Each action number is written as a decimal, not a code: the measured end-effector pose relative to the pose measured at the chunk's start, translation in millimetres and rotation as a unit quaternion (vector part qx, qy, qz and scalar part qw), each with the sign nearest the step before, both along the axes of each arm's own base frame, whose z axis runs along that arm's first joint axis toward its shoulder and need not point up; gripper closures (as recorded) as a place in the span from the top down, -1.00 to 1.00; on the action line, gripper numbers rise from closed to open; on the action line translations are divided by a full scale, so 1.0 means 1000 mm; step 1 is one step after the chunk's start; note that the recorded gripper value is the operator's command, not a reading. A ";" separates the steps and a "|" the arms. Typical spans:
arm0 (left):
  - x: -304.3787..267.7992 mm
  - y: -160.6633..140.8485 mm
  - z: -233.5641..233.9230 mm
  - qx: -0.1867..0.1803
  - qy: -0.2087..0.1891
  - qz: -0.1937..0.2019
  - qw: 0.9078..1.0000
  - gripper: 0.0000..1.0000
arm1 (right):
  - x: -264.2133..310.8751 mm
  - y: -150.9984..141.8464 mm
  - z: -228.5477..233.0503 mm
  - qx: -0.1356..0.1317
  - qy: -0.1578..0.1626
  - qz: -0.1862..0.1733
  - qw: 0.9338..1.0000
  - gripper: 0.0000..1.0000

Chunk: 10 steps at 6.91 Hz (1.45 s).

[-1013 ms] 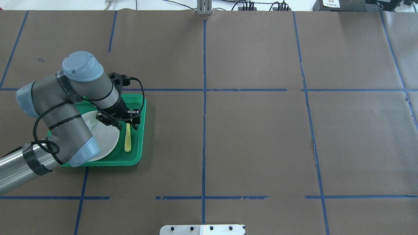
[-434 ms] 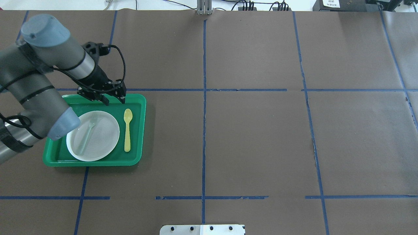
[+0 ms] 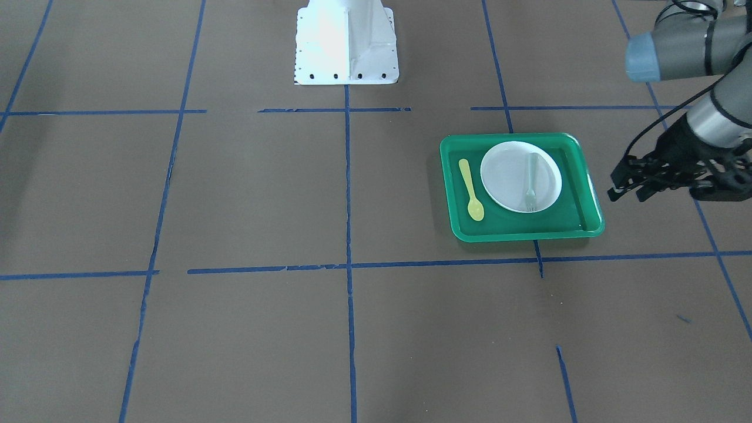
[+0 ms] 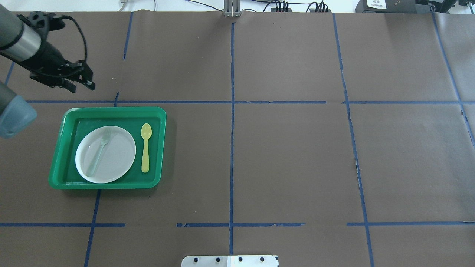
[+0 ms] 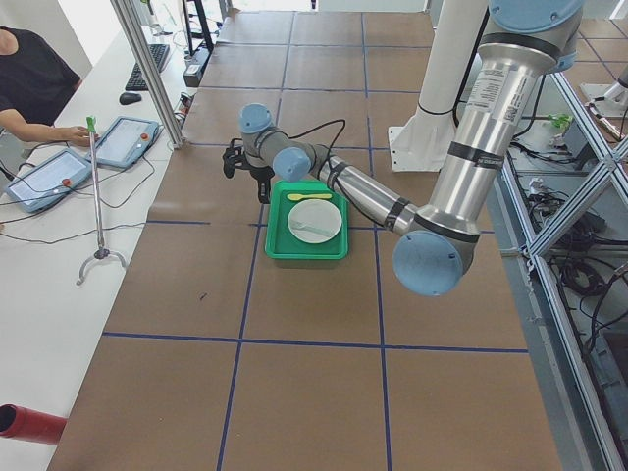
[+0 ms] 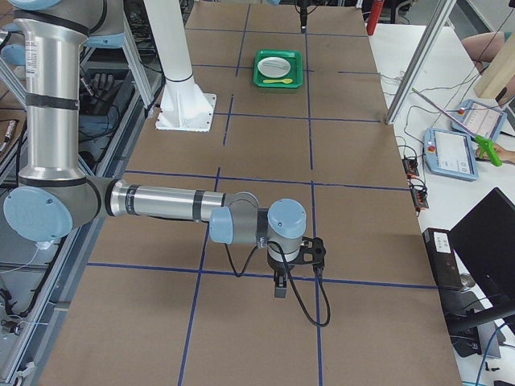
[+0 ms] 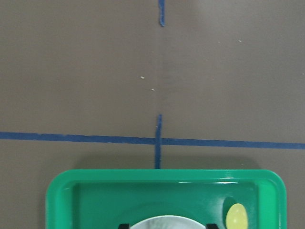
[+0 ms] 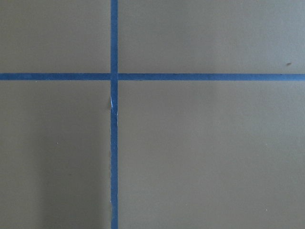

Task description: Place spoon

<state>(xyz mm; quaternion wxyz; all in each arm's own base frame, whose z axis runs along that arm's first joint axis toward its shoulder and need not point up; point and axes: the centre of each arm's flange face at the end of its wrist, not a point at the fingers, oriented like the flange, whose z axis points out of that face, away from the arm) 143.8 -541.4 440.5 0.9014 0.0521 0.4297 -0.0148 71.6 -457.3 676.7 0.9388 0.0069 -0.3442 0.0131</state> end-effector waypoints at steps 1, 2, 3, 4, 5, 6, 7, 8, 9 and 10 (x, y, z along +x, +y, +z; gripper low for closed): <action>-0.049 0.013 0.039 0.013 -0.017 0.003 1.000 0.24 | 0.000 0.000 0.000 0.000 0.000 0.000 1.000 1.00; -0.094 0.024 0.071 0.019 -0.031 0.002 0.999 0.23 | 0.000 0.000 0.000 0.000 0.000 0.000 1.000 1.00; -0.142 0.033 0.100 0.021 -0.045 0.007 0.999 0.22 | 0.000 0.000 0.000 0.000 0.000 0.000 1.000 1.00; -0.185 0.040 0.131 0.018 -0.054 0.019 0.998 0.22 | 0.000 0.000 0.000 0.000 0.000 0.000 1.000 1.00; -0.211 0.045 0.153 0.012 -0.049 0.026 0.998 0.22 | 0.000 0.000 0.000 0.000 0.000 0.000 1.000 1.00; -0.223 0.044 0.164 0.003 -0.034 0.024 0.999 0.23 | 0.000 0.000 0.000 0.000 0.000 0.000 1.000 1.00; -0.227 0.042 0.169 -0.005 -0.022 0.021 1.000 0.23 | 0.000 0.000 0.000 0.000 0.000 0.000 1.000 1.00; -0.228 0.043 0.172 -0.009 -0.018 0.020 1.000 0.23 | 0.000 0.000 0.000 0.001 0.000 0.000 1.000 1.00; -0.229 0.043 0.172 -0.016 -0.017 0.020 1.000 0.24 | 0.000 0.000 0.000 0.000 0.000 0.000 1.000 1.00; -0.229 0.044 0.172 -0.025 -0.016 0.021 0.999 0.90 | 0.000 0.000 0.000 0.000 0.000 0.000 1.000 1.00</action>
